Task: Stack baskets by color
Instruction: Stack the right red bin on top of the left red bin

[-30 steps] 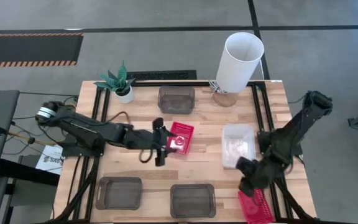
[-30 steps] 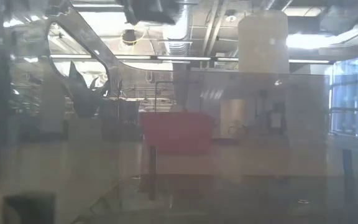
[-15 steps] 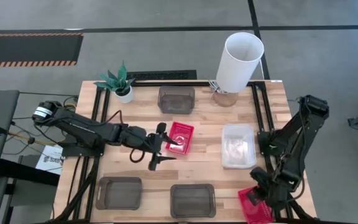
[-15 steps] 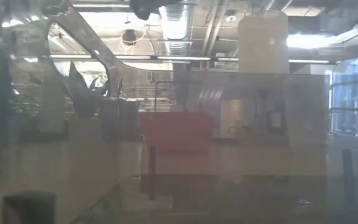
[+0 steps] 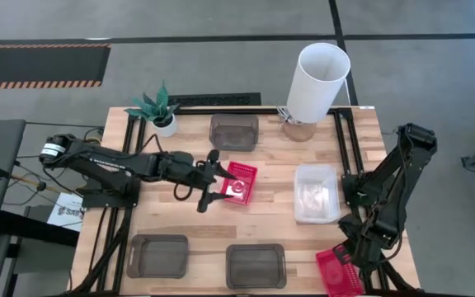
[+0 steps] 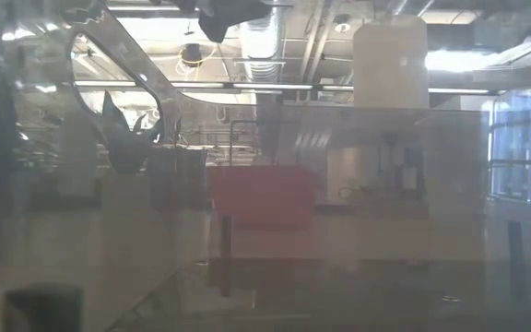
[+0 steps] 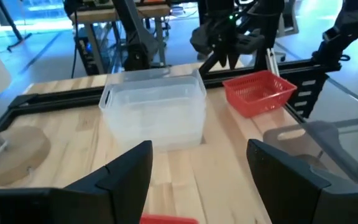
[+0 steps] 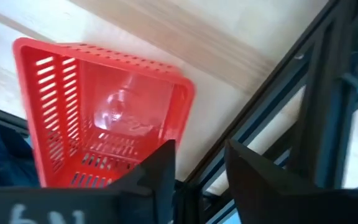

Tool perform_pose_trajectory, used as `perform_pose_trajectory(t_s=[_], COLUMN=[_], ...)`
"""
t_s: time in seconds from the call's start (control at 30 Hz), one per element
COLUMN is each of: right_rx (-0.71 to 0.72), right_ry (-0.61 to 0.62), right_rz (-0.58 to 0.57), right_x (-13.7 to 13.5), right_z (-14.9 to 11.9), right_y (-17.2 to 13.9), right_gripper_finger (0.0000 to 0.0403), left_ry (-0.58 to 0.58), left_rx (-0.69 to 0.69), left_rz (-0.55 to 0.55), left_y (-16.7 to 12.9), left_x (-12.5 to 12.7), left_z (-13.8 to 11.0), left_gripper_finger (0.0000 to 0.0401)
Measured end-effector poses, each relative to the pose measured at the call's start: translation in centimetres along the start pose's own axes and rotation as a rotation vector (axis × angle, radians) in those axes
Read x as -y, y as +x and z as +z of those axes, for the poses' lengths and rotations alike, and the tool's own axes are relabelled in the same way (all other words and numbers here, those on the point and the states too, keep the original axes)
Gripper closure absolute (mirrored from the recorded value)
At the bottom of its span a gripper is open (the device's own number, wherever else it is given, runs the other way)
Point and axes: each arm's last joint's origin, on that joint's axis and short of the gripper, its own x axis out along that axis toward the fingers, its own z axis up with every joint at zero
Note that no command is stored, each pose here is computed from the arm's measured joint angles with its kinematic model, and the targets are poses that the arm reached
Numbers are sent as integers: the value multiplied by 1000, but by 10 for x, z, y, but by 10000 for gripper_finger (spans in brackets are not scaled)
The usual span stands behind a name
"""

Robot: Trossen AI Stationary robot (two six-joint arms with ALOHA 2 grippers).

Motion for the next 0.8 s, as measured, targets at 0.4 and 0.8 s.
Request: perform_pose_trajectory(t_s=[0.4, 0.8], right_rx=[46, 80], right_ry=[-26, -81], right_rz=[-27, -73], right_x=[3, -13], right_z=[-1, -13], right_y=[5, 45], right_gripper_finger=[117, 111], left_ry=[3, 56], left_rx=[-89, -126], left_rz=[21, 14], left_y=[-13, -14], left_x=[-7, -7], left_z=[-4, -7], left_gripper_finger=[152, 152])
